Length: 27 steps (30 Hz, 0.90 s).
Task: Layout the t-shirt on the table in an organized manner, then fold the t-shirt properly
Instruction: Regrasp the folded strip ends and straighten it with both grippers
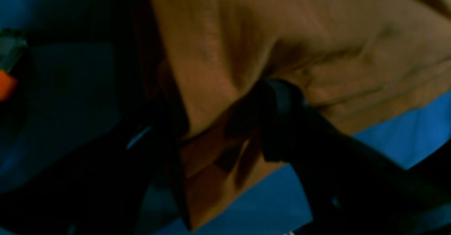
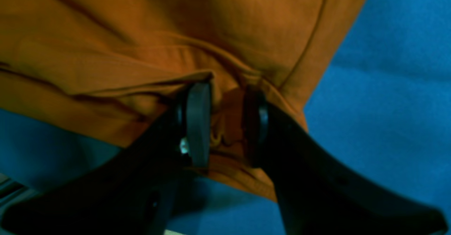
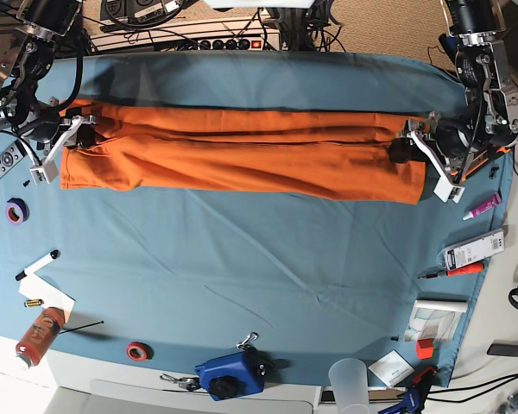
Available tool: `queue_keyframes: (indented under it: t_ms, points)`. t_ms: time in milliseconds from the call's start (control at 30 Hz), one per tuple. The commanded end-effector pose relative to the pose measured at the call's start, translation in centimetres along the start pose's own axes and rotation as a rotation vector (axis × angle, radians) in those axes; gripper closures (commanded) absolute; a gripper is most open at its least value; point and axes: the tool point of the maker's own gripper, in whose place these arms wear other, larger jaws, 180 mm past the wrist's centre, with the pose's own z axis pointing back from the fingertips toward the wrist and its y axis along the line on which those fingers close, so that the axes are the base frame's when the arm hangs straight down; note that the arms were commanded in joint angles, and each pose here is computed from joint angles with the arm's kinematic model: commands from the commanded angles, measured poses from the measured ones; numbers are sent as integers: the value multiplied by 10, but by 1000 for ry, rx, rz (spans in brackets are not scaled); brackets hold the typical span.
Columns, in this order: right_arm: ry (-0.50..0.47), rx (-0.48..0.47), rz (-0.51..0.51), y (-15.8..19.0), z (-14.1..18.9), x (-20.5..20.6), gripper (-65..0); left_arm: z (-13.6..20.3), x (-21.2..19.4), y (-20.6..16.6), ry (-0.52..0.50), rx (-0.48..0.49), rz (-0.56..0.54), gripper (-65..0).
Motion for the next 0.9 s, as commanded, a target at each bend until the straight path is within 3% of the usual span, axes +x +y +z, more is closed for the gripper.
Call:
queue_keyframes:
  t_ms: [0, 167, 467, 533, 733, 867]
  points:
    - [-38, -19, 21, -6, 9, 13, -173, -2, -15, -2, 69, -5, 13, -335]
    - [-39, -19, 21, -6, 9, 13, -173, -1, -15, -21, 55, -112, 35, -318]
    - [-51, -19, 20, -6, 9, 16, -173, -7, -15, -47, 20, -217, 64, -73]
    - [-52, -19, 20, -6, 9, 16, -173, -8, -15, -43, 25, -193, 51, 0]
    - [-98, -19, 21, -6, 10, 24, -173, 8, 13, -7, -49, -75, 37, 0]
    - [-146, -19, 22, -6, 11, 33, -173, 36, 35, 27, -76, 13, -52, 0]
